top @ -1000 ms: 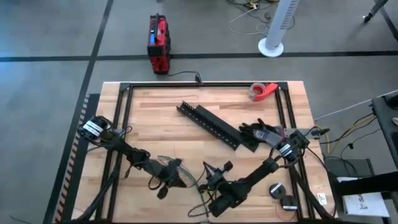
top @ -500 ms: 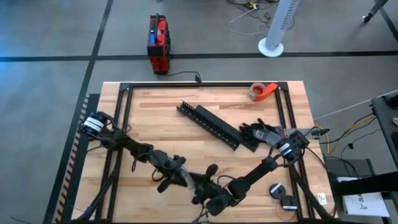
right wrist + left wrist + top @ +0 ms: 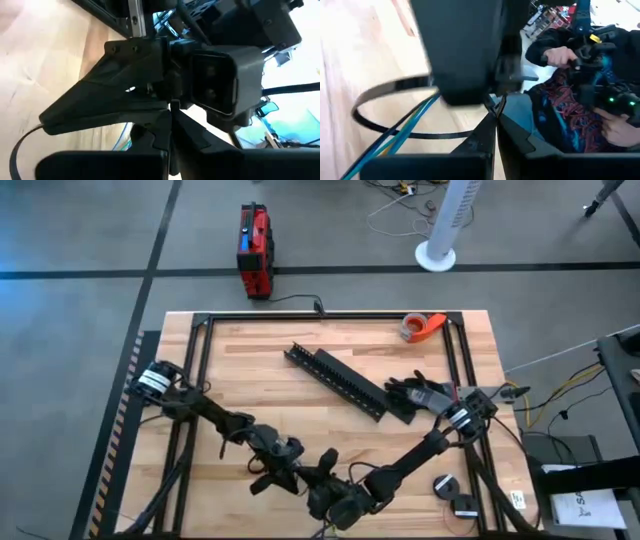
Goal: Ziptie cables
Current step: Wrap the zip tie around the cable bundle
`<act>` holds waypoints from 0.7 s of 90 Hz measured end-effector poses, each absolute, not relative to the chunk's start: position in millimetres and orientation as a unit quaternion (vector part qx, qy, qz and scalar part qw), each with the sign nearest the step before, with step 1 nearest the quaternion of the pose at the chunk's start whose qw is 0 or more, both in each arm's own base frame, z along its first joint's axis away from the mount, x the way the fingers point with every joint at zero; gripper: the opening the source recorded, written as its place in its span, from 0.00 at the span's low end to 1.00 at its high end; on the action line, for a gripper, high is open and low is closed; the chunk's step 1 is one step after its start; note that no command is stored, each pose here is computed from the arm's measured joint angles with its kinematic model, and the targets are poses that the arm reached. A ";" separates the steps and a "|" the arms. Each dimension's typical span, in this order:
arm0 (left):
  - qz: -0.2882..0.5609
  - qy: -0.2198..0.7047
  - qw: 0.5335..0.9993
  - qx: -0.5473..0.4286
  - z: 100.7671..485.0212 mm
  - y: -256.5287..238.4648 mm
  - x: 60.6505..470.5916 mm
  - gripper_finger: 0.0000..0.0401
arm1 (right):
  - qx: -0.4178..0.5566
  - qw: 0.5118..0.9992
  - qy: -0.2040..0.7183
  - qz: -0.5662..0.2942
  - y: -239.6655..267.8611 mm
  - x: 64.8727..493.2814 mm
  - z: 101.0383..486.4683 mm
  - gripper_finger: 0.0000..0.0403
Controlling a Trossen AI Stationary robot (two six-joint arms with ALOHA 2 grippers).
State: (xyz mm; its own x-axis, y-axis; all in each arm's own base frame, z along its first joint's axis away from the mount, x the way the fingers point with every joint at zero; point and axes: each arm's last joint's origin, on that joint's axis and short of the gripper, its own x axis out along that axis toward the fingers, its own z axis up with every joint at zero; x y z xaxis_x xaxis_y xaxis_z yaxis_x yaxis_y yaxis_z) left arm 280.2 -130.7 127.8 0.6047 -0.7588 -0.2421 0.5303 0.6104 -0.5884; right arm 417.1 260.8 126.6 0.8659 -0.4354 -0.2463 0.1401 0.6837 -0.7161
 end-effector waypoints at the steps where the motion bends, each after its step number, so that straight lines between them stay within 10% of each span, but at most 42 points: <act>1: -0.373 0.242 0.864 -0.237 127.7 -130.6 280.0 0.00 | -0.364 0.895 0.203 -0.161 261.1 416.9 126.6 0.00; 63: -0.373 0.243 0.862 -0.242 127.0 -130.5 278.5 0.00 | -0.362 0.898 0.204 -0.147 262.2 416.7 126.0 0.00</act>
State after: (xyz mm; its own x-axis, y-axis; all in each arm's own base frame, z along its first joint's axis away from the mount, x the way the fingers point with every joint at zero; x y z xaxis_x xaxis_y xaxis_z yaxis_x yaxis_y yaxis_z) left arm 278.5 -130.5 127.0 0.6038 -0.7606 -0.2385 0.5249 0.6046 -0.5991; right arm 416.7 262.2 126.0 0.8739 -0.4115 -0.2589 0.1166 0.6943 -0.7101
